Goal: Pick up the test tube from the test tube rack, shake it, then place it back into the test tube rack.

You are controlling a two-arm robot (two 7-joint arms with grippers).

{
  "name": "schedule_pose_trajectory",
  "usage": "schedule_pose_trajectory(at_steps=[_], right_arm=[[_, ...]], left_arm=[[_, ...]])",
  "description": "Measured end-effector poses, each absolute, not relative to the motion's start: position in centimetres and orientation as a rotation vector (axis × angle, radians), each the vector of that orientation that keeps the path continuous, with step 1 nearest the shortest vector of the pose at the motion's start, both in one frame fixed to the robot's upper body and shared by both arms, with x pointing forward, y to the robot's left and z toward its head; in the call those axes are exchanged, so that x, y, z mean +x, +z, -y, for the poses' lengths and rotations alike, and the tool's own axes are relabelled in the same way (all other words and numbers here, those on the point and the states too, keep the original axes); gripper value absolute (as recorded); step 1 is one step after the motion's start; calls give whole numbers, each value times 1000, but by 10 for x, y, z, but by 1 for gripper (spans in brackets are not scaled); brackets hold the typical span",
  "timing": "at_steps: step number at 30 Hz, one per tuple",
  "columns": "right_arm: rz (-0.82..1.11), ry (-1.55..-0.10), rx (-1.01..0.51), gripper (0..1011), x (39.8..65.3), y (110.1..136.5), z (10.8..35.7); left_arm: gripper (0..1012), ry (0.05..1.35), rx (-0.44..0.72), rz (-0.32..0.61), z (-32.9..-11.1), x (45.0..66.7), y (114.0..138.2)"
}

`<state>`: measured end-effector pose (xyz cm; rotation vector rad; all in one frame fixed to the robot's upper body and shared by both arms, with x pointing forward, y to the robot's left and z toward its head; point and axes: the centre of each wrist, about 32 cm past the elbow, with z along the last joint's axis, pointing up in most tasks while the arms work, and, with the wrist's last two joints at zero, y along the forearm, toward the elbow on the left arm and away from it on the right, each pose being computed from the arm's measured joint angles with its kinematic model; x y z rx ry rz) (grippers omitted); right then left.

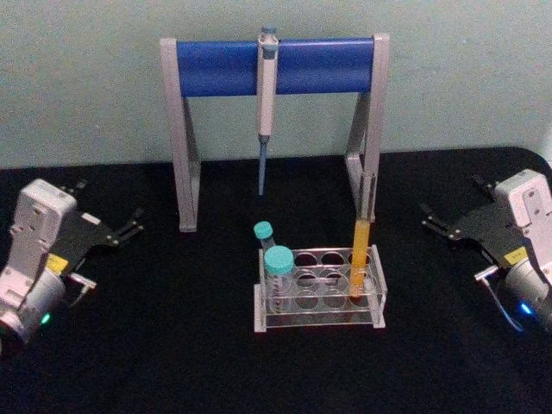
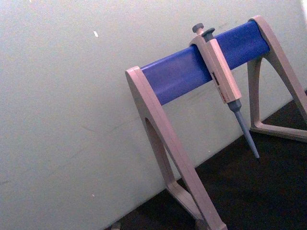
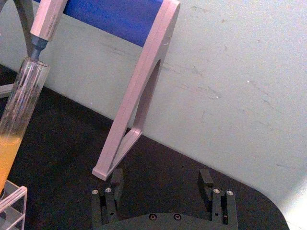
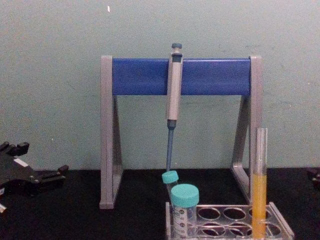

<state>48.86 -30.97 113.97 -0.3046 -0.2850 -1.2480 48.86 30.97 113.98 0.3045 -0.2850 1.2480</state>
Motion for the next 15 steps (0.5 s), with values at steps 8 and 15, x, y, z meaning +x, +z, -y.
schedule_pose_trajectory(at_steps=[8,15], right_arm=[[285,-1248,-305,1000,489,1140,310],[285,-1248,-305,1000,489,1140,310]], left_arm=[[1001,1248,304,285,-310,489,1140],[1001,1248,305,285,-310,489,1140]])
